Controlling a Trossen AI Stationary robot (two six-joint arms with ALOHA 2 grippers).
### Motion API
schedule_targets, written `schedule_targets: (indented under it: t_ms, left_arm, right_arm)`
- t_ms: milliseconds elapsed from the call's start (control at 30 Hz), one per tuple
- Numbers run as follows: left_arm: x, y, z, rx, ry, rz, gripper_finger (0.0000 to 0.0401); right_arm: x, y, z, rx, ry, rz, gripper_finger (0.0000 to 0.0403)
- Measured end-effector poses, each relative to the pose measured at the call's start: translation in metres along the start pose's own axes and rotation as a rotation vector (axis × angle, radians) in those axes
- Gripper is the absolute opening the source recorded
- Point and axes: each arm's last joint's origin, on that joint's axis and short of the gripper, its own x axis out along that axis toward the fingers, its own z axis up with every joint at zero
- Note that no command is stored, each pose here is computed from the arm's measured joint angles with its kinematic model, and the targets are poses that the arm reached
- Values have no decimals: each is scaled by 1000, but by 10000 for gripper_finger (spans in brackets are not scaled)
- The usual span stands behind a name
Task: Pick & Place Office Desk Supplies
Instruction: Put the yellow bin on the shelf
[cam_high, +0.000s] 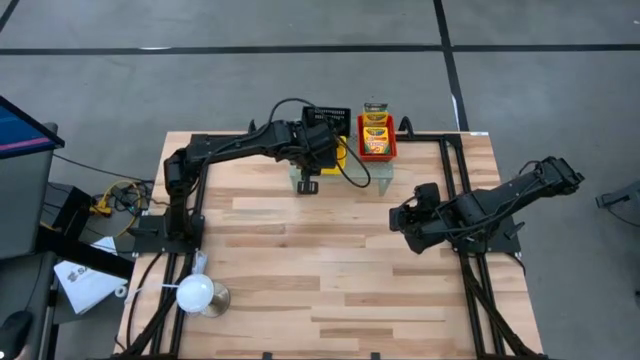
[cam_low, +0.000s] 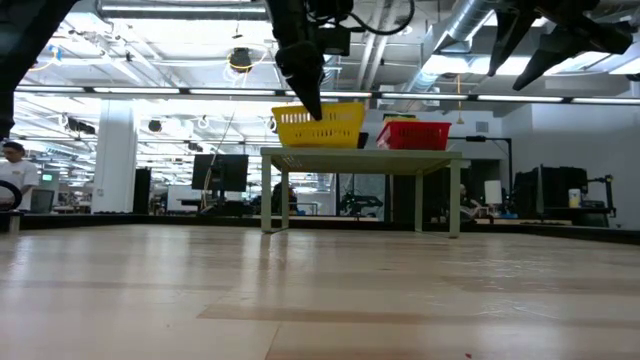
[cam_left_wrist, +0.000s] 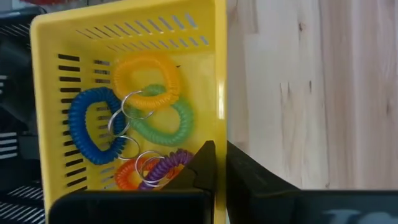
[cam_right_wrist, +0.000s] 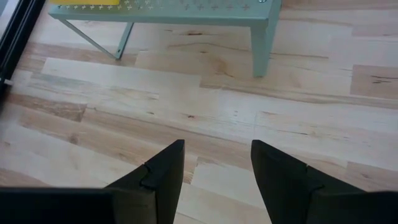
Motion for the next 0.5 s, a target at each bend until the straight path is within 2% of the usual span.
schedule_targets:
  t_ms: [500]
  left_arm:
    - [6,-2,0,0,-9,7,16]
  right_arm:
    - [0,0,0,0,0,0,182]
